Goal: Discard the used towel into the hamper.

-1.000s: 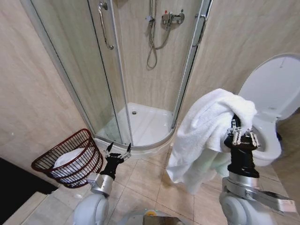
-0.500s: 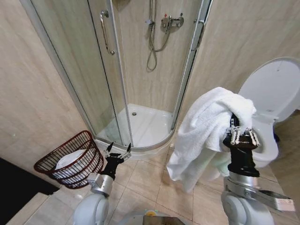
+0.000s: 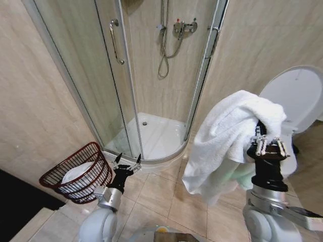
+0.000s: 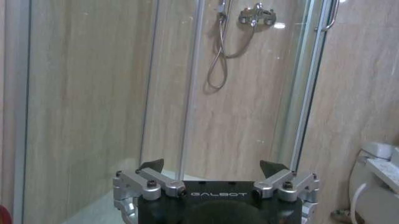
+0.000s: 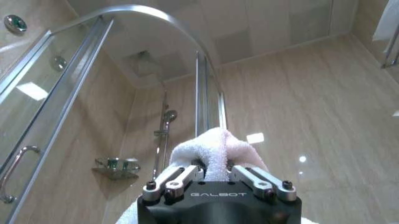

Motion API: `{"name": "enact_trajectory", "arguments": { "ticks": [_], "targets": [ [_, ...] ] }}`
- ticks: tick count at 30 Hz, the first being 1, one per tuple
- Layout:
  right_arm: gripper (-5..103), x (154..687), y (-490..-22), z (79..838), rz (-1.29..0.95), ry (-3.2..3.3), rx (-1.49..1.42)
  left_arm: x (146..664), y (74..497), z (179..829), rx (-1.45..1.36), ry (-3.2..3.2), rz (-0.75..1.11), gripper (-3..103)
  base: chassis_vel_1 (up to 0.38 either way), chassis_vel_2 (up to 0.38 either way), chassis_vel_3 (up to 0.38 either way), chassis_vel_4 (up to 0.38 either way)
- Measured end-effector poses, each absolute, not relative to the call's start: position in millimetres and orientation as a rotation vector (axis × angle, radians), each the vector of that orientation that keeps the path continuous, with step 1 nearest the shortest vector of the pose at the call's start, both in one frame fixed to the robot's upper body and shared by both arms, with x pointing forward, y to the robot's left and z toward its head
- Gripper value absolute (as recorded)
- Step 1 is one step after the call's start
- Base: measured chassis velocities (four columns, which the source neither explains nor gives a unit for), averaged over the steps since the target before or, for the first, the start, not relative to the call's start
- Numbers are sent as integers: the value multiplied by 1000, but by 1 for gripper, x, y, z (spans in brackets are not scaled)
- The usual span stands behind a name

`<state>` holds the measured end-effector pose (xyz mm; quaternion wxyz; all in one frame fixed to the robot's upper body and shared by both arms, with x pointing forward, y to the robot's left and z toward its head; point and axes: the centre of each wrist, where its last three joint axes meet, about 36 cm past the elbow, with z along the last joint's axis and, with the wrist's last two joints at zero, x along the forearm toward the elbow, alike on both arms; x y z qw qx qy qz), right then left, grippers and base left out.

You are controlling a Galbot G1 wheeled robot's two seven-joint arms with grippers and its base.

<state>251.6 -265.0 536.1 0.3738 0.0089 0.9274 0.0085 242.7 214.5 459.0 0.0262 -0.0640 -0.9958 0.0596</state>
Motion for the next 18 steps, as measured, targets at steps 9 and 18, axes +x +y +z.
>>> {"name": "enact_trajectory", "arguments": {
  "ticks": [9,18],
  "targets": [
    [13,251,-260,534,28,2350,-38,243,214,459,-198,-3077,184,100,0,0,0,0],
    [13,249,-257,531,47,2374,-39,243,214,459,-198,-3077,184,100,0,0,0,0]
  ]
}}
